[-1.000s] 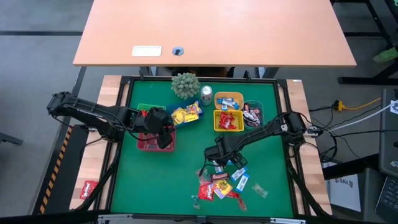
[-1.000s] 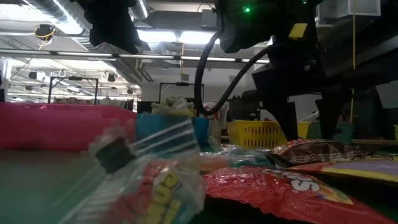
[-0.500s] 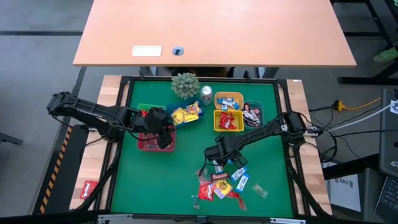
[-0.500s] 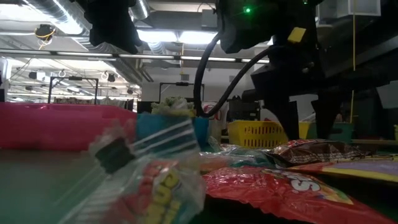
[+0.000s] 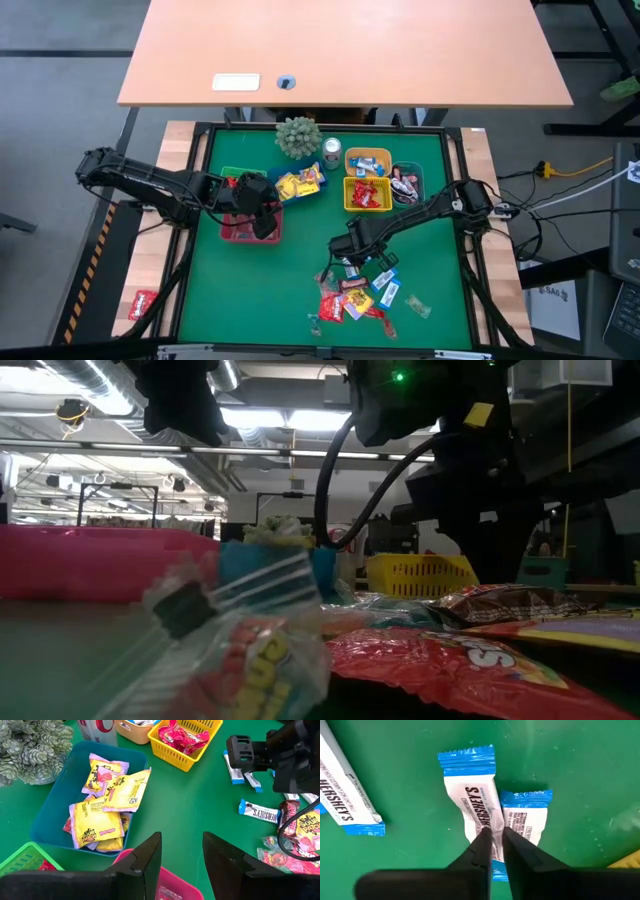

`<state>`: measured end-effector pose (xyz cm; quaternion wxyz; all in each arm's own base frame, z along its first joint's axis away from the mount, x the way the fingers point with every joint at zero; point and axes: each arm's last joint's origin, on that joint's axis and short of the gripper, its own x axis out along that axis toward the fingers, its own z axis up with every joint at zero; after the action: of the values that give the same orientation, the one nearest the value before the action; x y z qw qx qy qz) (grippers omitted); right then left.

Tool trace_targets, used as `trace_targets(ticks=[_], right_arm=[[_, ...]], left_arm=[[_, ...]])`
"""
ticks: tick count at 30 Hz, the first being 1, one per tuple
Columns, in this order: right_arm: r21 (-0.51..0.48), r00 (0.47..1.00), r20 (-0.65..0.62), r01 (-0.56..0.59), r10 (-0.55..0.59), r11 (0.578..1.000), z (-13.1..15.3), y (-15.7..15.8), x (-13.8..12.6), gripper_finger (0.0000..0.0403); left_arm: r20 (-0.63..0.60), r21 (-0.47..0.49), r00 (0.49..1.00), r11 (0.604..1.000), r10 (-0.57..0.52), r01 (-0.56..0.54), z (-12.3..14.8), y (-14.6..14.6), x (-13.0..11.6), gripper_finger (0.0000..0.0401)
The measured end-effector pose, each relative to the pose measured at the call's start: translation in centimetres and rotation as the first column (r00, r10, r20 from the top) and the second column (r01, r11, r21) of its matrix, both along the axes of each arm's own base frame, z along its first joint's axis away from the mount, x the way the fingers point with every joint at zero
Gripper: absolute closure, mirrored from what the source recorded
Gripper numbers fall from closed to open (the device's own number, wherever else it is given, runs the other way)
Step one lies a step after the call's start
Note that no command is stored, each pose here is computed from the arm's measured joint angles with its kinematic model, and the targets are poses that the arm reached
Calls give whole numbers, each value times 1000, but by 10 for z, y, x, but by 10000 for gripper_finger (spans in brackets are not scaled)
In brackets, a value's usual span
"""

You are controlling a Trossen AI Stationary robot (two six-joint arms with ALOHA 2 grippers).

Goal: Sort candy
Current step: Put the blue chocolate bar into the orange bin

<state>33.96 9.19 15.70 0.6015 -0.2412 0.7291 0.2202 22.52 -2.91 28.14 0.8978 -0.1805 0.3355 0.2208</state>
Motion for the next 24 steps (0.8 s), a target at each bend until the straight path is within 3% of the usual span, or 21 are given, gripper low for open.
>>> trace_targets(ticks=[4, 24], right_arm=[[11, 1000, -1, 2, -2, 1000, 1, 0, 0, 397], [245, 995, -93, 54, -32, 968, 10, 8, -1, 402]], left_arm=[[0, 0, 1000, 1000, 0, 0, 0, 0, 0, 270], [0, 0, 1000, 1000, 0, 0, 0, 0, 0, 270]])
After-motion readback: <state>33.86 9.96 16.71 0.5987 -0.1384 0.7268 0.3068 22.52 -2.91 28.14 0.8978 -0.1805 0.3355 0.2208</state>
